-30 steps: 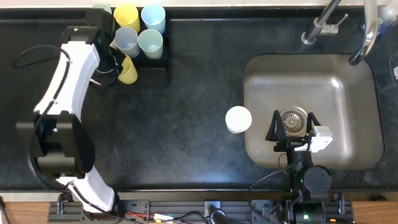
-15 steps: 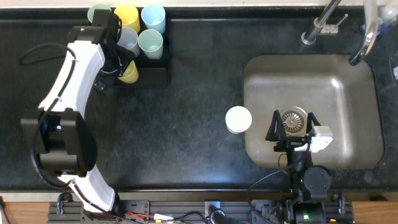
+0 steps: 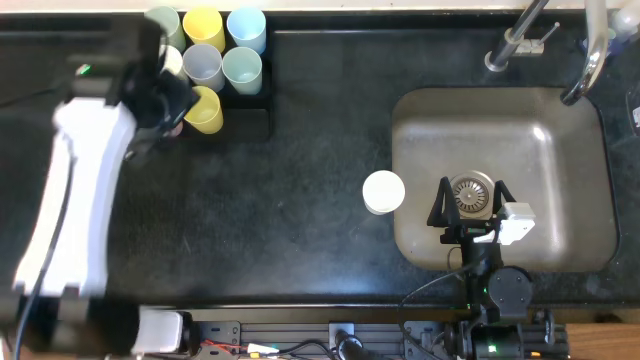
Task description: Store Cups
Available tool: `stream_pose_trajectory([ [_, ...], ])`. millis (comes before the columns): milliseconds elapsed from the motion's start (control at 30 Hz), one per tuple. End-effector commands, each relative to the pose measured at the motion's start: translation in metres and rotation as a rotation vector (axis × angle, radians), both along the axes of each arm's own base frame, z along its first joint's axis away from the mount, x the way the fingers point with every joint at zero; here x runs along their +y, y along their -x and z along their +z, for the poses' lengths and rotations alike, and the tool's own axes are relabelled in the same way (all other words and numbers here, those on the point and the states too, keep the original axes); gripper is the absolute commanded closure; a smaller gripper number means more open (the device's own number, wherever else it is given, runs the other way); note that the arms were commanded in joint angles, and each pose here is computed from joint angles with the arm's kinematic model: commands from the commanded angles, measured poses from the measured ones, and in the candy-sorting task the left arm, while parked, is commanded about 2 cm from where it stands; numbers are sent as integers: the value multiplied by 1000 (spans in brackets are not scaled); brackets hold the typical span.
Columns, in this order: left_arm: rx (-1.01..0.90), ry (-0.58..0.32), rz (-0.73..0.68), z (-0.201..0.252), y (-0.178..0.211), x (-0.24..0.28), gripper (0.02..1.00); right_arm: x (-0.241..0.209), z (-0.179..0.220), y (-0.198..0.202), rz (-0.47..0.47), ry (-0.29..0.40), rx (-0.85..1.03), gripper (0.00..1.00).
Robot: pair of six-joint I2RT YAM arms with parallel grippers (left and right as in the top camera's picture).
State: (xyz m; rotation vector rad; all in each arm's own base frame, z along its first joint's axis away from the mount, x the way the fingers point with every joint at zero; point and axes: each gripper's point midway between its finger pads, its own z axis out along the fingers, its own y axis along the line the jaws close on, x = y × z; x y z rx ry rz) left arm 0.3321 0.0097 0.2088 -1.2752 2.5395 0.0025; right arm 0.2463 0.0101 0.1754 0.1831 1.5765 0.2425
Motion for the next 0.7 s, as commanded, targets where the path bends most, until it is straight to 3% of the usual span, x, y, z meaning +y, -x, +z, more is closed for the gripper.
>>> stream_pose_trajectory([
  [33, -21, -44, -145, 44, 63, 2, 20, 0, -4, 0, 0, 6, 0, 5],
  [100, -20, -49, -148, 46, 96, 4, 20, 0, -4, 0, 0, 6, 0, 3],
  [167, -61, -93, -244, 38, 114, 7, 23, 0, -4, 0, 0, 6, 0, 5],
  [300, -283, -295, -573, 7, 109, 9, 25, 0, -4, 0, 0, 6, 0, 3],
  [433, -639, -535, -817, -8, 84, -7, 25, 0, -4, 0, 0, 6, 0, 5],
  [567, -952, -675, -807, -3, 78, -16, 23, 0, -4, 0, 0, 6, 0, 5],
  [700, -1100, -727, -775, -12, 85, -18, 23, 0, -4, 0, 0, 6, 0, 3],
])
